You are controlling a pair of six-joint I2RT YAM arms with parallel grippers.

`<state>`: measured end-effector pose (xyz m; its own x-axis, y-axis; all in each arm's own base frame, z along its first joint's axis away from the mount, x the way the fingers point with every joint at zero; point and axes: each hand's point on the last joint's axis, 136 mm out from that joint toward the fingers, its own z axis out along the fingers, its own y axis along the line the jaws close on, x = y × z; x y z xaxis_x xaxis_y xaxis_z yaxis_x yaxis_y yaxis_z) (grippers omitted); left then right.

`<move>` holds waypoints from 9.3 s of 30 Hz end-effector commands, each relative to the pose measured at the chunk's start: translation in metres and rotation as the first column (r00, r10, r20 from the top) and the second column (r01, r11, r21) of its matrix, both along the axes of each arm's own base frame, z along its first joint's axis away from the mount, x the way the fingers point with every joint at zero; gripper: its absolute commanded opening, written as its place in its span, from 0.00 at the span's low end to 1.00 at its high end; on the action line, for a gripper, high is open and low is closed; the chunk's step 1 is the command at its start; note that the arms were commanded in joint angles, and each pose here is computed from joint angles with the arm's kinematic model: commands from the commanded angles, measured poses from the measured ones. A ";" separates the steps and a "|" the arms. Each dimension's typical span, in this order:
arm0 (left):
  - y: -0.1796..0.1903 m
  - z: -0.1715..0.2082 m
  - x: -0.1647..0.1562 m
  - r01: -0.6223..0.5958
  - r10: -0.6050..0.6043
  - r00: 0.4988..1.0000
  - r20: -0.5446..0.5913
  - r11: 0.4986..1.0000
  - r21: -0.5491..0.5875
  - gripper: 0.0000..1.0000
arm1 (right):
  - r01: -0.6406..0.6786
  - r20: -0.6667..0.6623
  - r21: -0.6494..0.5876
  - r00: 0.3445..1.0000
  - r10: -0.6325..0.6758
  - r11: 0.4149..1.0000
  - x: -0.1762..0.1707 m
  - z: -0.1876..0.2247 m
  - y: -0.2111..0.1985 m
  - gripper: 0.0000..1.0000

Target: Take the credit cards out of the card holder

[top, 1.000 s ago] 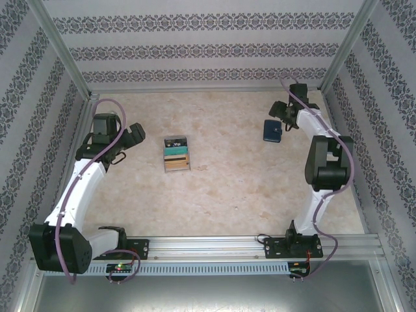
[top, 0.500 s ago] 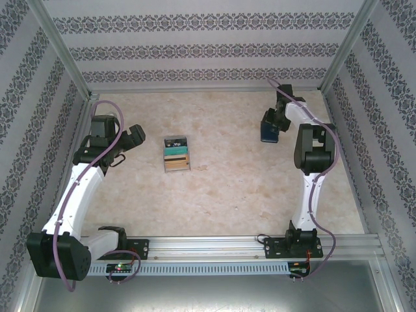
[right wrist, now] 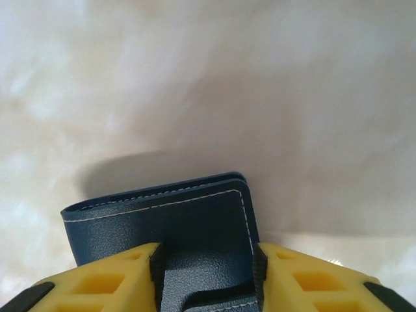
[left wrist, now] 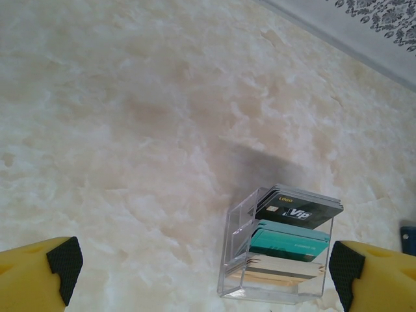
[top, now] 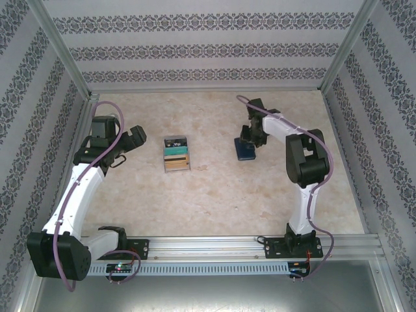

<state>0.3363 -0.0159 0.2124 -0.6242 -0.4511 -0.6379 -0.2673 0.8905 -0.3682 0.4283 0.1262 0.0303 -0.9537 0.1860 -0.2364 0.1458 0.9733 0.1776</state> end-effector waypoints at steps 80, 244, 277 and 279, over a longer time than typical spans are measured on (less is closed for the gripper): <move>-0.174 -0.042 -0.018 0.253 -0.304 0.948 -0.098 0.903 -0.348 0.26 | -0.257 0.133 0.406 0.966 0.221 0.877 -0.128 0.097 0.144 0.00; -0.287 -0.172 -0.022 0.447 -0.571 0.754 -0.324 0.808 -0.384 0.56 | -0.104 -0.062 0.162 0.991 0.115 0.981 -0.125 -0.006 0.058 0.00; -0.277 -0.180 -0.023 0.450 -0.546 0.756 -0.362 0.834 -0.318 0.56 | -0.105 -0.076 0.162 0.990 0.119 0.981 -0.128 -0.010 0.062 0.00; -0.276 -0.184 -0.024 0.445 -0.540 0.751 -0.379 0.839 -0.312 0.56 | -0.108 -0.074 0.163 0.990 0.121 0.981 -0.127 -0.010 0.062 0.00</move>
<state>0.3189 -0.2911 0.0403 -0.9724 -0.1118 -0.2047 0.0095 0.8579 -0.5137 0.3078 0.1853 0.0277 -0.9817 0.1038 -0.1596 0.0463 0.9433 0.3286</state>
